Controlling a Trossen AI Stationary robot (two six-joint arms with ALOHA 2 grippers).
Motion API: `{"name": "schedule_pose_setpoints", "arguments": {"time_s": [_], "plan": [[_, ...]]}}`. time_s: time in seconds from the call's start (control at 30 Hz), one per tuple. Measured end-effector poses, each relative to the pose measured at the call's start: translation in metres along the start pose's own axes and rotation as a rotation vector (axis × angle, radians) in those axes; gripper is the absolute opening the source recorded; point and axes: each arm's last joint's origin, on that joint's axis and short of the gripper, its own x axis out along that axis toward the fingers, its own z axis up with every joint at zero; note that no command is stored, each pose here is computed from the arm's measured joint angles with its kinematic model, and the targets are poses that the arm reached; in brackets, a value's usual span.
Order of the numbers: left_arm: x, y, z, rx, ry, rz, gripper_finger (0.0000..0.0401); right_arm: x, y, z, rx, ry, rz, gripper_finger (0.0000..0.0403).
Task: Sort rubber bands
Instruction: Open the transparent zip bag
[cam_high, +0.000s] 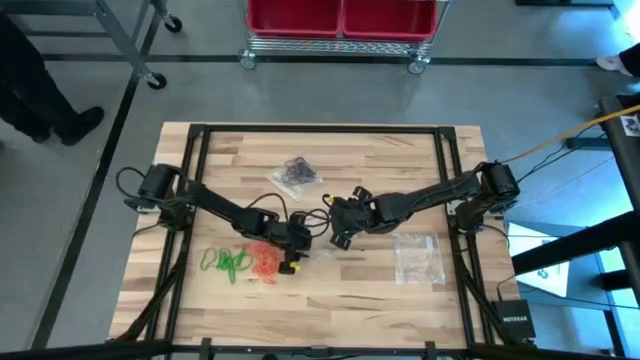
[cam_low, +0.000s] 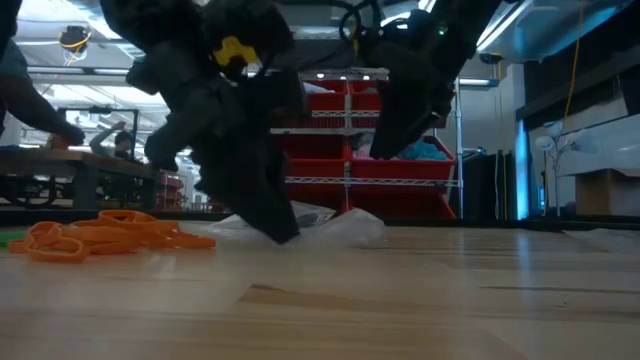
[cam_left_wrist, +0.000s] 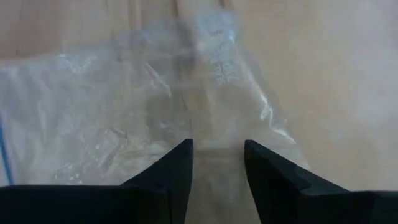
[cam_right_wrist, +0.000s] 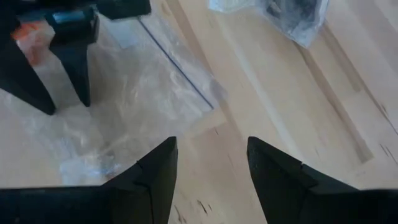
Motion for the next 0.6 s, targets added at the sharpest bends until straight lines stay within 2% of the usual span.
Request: {"name": "schedule_pose_setpoints", "arguments": {"time_s": [0.23, 0.3, 0.43, 0.6], "plan": [[0.005, 0.0, -0.001, -0.004, 0.015, -0.011, 0.0119, 0.0, 0.0, 0.0, 0.001, -0.008, -0.009, 0.0186], [0.009, 0.0, -0.003, -0.018, 0.024, -0.012, 0.0093, 0.0, 0.0, 0.001, 0.001, -0.012, -0.014, 0.0186], [0.013, -0.001, -0.002, -0.023, 0.047, -0.017, 0.0015, 0.0, 0.0, 0.001, 0.001, -0.015, -0.02, 0.0186], [0.008, -0.003, -0.001, -0.011, 0.041, -0.011, 0.0002, 0.0, 0.0, 0.001, 0.001, -0.015, -0.019, 0.0186]]}}
